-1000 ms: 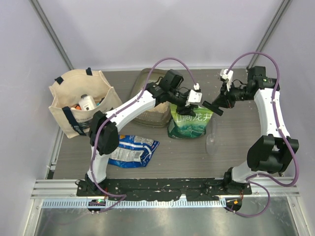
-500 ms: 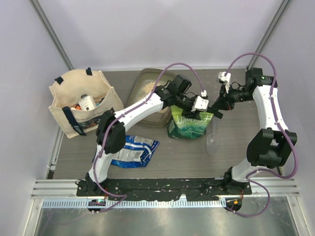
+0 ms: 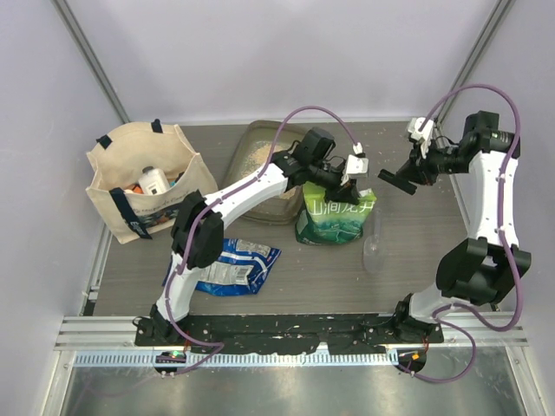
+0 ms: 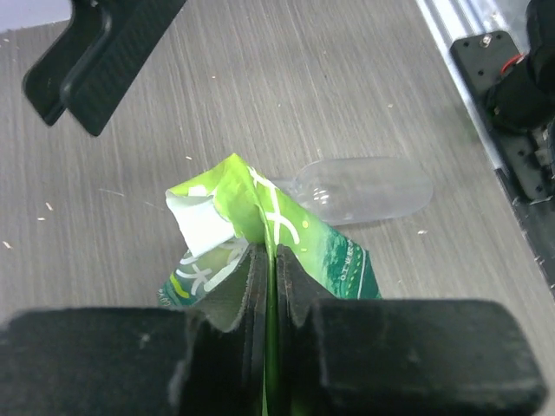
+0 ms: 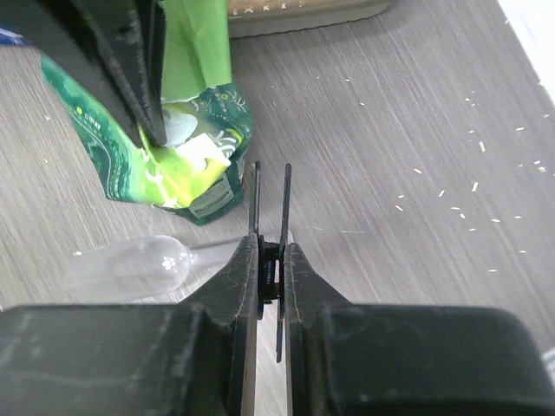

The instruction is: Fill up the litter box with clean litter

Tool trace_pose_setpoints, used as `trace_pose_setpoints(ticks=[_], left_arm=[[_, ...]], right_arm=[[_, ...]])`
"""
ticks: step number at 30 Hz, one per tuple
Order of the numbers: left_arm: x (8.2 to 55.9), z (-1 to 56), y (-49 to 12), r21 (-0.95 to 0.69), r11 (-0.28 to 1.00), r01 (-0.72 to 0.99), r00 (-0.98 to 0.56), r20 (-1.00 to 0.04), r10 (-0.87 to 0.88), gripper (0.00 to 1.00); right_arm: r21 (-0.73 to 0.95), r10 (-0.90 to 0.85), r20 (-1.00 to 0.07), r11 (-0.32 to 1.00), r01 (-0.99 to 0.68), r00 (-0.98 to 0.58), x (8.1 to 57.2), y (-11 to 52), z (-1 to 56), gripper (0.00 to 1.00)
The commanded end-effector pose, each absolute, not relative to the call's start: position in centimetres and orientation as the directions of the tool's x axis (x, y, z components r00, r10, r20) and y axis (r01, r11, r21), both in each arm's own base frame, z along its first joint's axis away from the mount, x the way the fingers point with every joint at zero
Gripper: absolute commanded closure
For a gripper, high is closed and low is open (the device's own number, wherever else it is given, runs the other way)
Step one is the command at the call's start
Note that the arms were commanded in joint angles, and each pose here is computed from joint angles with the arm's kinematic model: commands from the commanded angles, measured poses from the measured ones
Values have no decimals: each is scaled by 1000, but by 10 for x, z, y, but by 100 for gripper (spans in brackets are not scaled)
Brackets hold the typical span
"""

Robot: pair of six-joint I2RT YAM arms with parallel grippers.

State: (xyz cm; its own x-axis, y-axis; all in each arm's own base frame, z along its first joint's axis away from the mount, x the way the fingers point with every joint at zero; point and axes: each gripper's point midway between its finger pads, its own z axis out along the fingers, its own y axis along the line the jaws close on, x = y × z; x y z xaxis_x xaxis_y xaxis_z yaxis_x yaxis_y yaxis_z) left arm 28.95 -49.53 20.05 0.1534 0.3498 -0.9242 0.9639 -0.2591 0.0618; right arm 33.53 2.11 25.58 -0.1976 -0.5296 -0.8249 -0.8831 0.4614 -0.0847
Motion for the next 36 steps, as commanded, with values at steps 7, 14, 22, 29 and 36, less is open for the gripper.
trace_pose_setpoints(ticks=[7, 14, 22, 29, 36], left_arm=[[287, 220, -515, -43, -238, 970, 15, -971, 237, 93], [295, 233, -514, 46, -195, 980, 86, -976, 200, 55], [295, 238, -502, 195, -201, 960, 235, -950, 204, 44], [299, 244, -497, 230, -167, 959, 263, -941, 213, 38], [302, 253, -495, 257, -150, 955, 284, -937, 205, 38]], right_arm=[[-228, -705, -709, 252, -940, -17, 257, 28, 244, 99], [-222, -689, -722, 307, -926, -55, 277, 25, 248, 98], [-200, -629, -777, 262, -944, -10, 287, 44, 249, 99], [-222, -621, -783, 251, -942, 19, 304, 55, 248, 98], [-212, -656, -754, 207, -955, 25, 311, 52, 231, 99]])
